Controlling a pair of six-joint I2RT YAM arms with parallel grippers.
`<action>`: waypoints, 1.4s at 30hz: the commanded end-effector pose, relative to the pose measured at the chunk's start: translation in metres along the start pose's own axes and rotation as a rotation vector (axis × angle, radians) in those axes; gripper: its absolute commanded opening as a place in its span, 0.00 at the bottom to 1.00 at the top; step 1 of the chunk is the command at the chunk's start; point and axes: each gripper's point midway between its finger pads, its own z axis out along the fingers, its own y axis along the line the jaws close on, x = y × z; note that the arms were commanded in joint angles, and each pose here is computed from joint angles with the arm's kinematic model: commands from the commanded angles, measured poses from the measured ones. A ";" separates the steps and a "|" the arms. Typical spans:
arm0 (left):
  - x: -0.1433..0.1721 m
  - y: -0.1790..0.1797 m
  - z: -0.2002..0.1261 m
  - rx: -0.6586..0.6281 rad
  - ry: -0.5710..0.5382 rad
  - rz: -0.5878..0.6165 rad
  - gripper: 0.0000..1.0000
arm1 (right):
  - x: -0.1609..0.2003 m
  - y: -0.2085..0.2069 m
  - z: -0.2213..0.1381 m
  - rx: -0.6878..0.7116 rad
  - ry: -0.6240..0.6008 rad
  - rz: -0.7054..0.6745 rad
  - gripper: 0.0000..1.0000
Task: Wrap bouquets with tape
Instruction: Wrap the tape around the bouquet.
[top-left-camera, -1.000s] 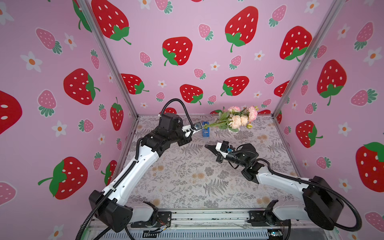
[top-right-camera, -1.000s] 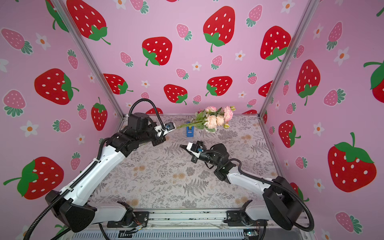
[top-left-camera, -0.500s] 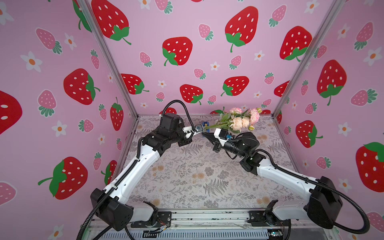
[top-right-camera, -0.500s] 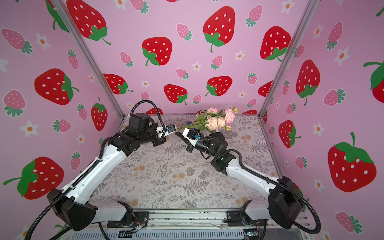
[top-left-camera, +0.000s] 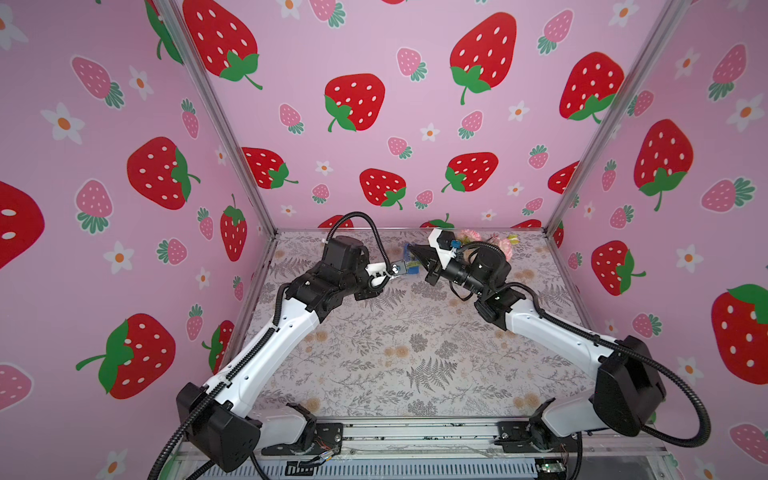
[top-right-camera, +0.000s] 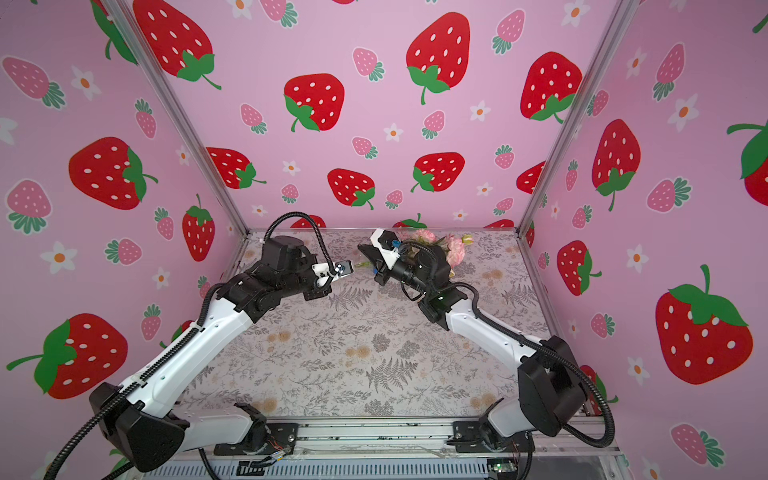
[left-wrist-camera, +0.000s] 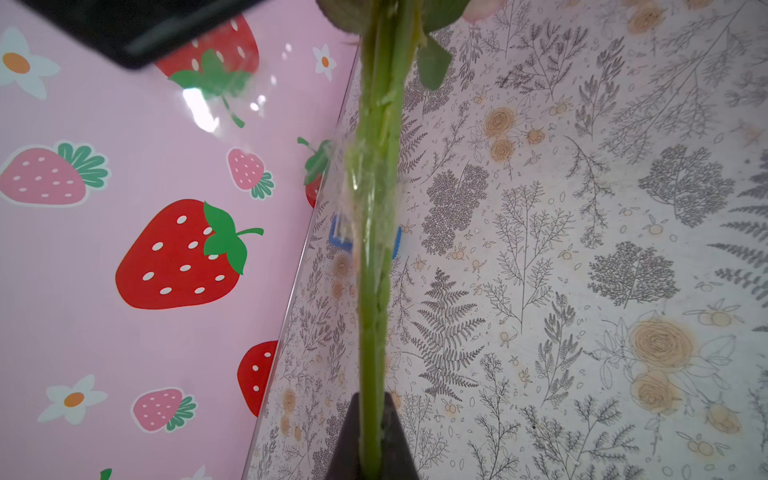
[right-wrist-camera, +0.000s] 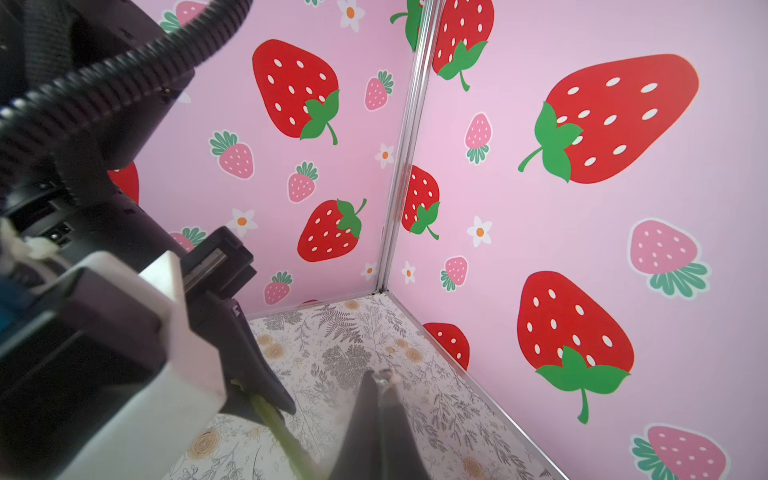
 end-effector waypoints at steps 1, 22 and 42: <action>0.002 -0.009 0.000 0.037 0.012 0.042 0.00 | -0.033 -0.006 0.005 -0.007 -0.066 -0.018 0.00; -0.002 -0.016 0.003 0.000 0.032 0.160 0.00 | 0.044 -0.083 0.045 0.226 0.415 -0.044 0.20; 0.000 -0.028 -0.002 0.095 0.024 0.017 0.00 | -0.100 -0.116 0.023 0.360 0.195 -0.287 0.51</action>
